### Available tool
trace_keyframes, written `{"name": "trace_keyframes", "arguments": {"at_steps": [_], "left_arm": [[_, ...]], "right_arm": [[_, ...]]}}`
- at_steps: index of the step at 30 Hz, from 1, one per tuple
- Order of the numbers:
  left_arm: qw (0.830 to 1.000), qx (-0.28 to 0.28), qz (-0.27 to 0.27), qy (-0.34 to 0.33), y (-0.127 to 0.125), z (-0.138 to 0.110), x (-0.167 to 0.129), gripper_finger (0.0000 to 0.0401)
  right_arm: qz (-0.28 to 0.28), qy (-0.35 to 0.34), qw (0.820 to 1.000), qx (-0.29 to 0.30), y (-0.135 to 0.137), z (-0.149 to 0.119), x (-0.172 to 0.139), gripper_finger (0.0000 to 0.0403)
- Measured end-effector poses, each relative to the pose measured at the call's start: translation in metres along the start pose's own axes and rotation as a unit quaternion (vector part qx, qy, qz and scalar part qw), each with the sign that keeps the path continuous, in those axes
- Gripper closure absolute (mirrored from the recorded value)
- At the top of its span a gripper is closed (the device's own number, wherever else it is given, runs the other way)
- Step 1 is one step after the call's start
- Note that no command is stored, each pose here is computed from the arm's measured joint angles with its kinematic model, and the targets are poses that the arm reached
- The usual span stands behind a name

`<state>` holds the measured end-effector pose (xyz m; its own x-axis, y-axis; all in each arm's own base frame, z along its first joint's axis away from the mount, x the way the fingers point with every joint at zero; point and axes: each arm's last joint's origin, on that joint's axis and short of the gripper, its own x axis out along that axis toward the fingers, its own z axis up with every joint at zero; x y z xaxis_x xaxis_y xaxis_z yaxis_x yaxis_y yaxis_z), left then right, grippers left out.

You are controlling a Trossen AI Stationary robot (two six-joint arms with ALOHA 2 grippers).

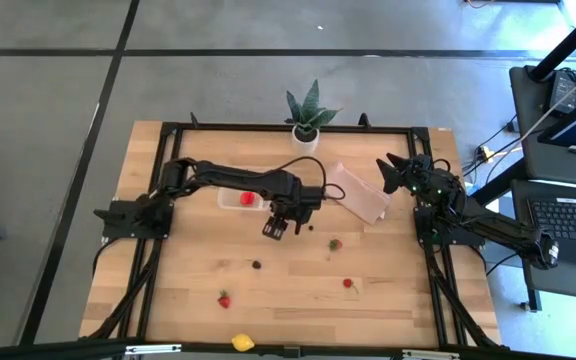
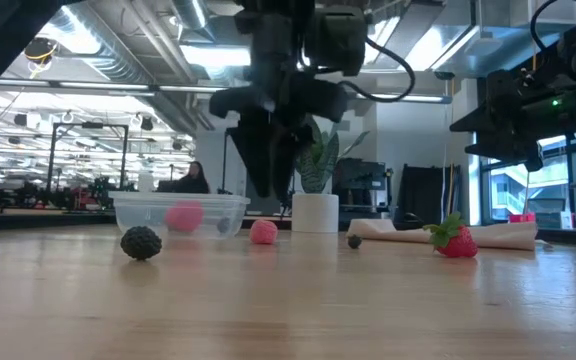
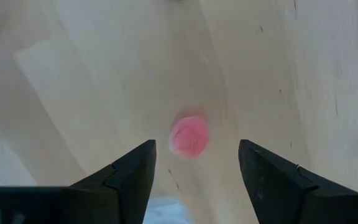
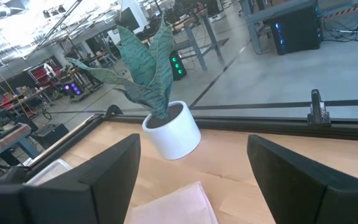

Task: Pick and placing Produce into tupperware
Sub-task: Put the pink peach into the transparent container

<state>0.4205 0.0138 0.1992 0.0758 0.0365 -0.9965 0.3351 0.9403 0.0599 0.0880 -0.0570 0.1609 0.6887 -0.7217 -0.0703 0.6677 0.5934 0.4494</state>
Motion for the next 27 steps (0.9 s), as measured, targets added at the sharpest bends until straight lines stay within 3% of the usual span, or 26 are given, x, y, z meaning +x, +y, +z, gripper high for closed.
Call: {"name": "trace_keyframes", "arguments": {"at_steps": [15, 27], "left_arm": [[1.0, -0.007, 0.004, -0.009, 0.008, 0.002, 0.01, 0.0202], [0.999, -0.01, -0.012, 0.032, 0.01, 0.0, 0.03, 0.0229]], "right_arm": [[0.0, 0.0, 1.0, -0.003, 0.0, 0.0, 0.0, 0.0106], [0.0, 0.001, 1.0, -0.013, 0.0, 0.0, 0.0, 0.0106]]}}
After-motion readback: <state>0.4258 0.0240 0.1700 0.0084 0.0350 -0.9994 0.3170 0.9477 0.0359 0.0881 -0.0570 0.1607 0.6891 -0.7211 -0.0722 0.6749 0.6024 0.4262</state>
